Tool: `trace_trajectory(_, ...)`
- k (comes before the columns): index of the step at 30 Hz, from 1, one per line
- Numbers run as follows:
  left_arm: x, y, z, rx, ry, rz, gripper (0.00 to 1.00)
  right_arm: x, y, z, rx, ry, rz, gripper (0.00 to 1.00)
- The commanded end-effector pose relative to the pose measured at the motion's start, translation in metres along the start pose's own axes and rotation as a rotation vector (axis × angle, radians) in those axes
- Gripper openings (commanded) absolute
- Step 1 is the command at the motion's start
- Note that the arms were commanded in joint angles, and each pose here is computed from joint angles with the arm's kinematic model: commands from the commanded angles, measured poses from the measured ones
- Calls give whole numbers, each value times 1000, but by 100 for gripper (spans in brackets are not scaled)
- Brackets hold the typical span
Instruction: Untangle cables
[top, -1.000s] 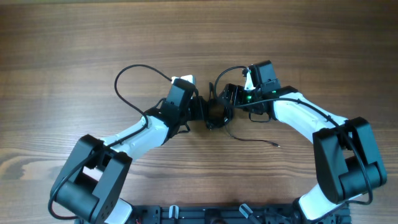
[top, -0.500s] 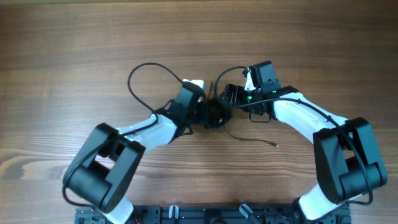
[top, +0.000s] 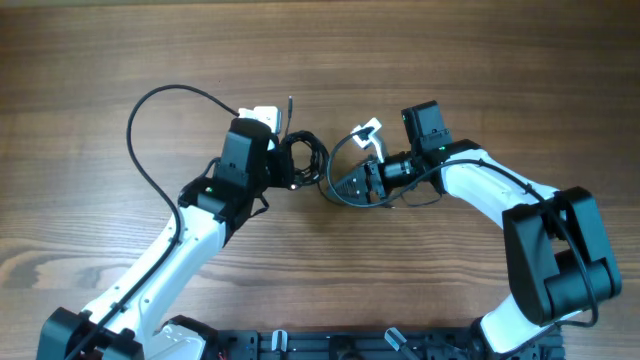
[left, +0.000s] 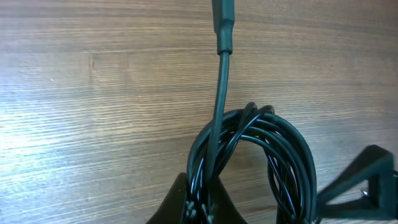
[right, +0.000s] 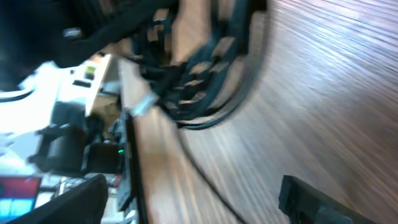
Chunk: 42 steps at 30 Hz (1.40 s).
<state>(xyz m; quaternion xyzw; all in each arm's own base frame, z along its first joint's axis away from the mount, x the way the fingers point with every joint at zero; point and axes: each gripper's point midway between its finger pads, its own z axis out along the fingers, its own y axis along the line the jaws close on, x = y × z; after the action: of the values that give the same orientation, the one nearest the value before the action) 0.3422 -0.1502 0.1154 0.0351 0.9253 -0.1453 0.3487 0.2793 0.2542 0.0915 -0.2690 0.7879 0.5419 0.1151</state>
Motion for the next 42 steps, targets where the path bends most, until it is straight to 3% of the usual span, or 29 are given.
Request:
trace_trajectory(1, -5, 7, -4, -37, -25, 32, 4, 0, 30, 0, -211, -19, -61, 84)
trace_trajectory(3, -6, 10, -4, -58, -33, 20, 4, -4, 33, 0, -233, -21, -9, 78)
trace_trajectory(5, -10, 9, -4, -52, -50, -2, 4, -4, 33, 7, -211, -4, 43, 61)
trace_trajectory(8, -21, 5, -5, -35, -96, -47, 4, 4, -1, 29, 40, 36, 79, 68)
trace_trajectory(10, -23, 4, -5, -30, -104, -92, 4, 6, 1, 36, 57, 50, 55, 81)
trace_trajectory(15, -20, 5, -5, -29, -91, -150, 4, 5, 0, 36, 58, 48, 55, 86)
trace_trajectory(17, -19, 5, -5, -30, -88, -150, 4, 3, -1, 34, 61, 39, 41, 99)
trace_trajectory(20, -16, 8, -5, -40, -74, -164, 4, -9, -15, 18, 96, -12, -59, 100)
trace_trajectory(23, -17, 12, -5, -39, -76, -234, 4, -10, -56, 6, 333, -9, -103, 100)
trace_trajectory(25, -17, 5, -5, 3, -68, -233, 4, -2, -43, 20, 280, 30, -137, 98)
trace_trajectory(28, -18, -2, -5, 40, -63, -231, 4, 7, -37, 36, 291, 90, -233, 79)
trace_trajectory(31, -18, -2, -5, 39, -63, -225, 4, 11, -46, 36, 365, 109, -219, 26)
trace_trajectory(33, -18, 1, -5, 17, -69, -120, 4, 6, -45, 29, 364, 70, -112, 9)
trace_trajectory(37, -11, 7, 2, -15, -43, 139, 4, -27, 18, -11, 94, -71, -129, 8)
trace_trajectory(42, -1, -2, 10, -1, -11, 167, 4, -54, 64, -37, -86, -173, -234, 8)
